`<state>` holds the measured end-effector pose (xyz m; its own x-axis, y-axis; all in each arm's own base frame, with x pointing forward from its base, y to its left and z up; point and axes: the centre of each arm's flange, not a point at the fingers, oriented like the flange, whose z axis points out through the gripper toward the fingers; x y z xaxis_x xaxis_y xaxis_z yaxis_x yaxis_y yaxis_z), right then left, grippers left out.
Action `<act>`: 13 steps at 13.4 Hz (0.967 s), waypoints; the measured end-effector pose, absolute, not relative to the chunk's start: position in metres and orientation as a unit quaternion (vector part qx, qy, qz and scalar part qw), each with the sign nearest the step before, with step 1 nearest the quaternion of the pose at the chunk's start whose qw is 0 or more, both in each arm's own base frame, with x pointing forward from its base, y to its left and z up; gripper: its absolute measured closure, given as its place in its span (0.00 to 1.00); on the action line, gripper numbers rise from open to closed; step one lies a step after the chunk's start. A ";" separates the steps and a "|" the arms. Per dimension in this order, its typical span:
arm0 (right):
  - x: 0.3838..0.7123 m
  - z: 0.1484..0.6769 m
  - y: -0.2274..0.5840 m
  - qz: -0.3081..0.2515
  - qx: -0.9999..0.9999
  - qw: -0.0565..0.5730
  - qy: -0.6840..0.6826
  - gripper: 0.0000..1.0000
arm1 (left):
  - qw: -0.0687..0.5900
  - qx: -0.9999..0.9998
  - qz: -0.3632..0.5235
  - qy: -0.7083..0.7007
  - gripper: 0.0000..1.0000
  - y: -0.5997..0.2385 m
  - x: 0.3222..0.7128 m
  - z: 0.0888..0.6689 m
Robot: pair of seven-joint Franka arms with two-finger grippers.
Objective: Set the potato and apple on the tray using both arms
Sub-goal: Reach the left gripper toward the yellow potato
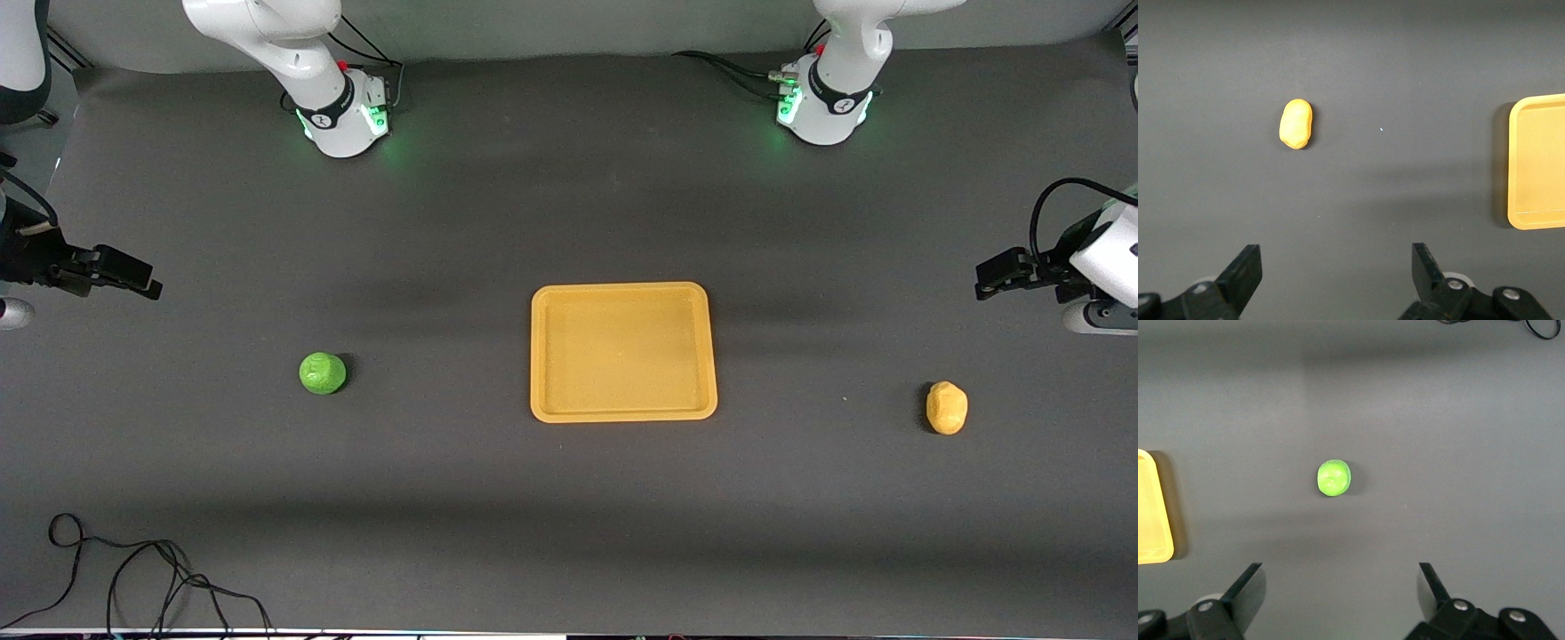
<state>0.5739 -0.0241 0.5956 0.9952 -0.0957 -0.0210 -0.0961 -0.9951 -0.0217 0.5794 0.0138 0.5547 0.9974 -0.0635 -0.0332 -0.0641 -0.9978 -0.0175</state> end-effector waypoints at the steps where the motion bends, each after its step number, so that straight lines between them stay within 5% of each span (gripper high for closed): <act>1: 0.574 0.596 -0.024 0.010 -0.999 0.011 0.048 0.00 | 0.009 -0.999 0.016 0.032 0.00 0.014 0.579 0.555; 7: 0.574 0.597 -0.026 0.009 -0.999 0.012 0.049 0.00 | 0.011 -1.000 0.013 0.026 0.00 0.034 0.582 0.527; 13: 0.574 0.598 -0.026 0.008 -0.999 0.012 0.049 0.00 | 0.000 -0.996 0.027 0.086 0.00 0.106 0.613 0.382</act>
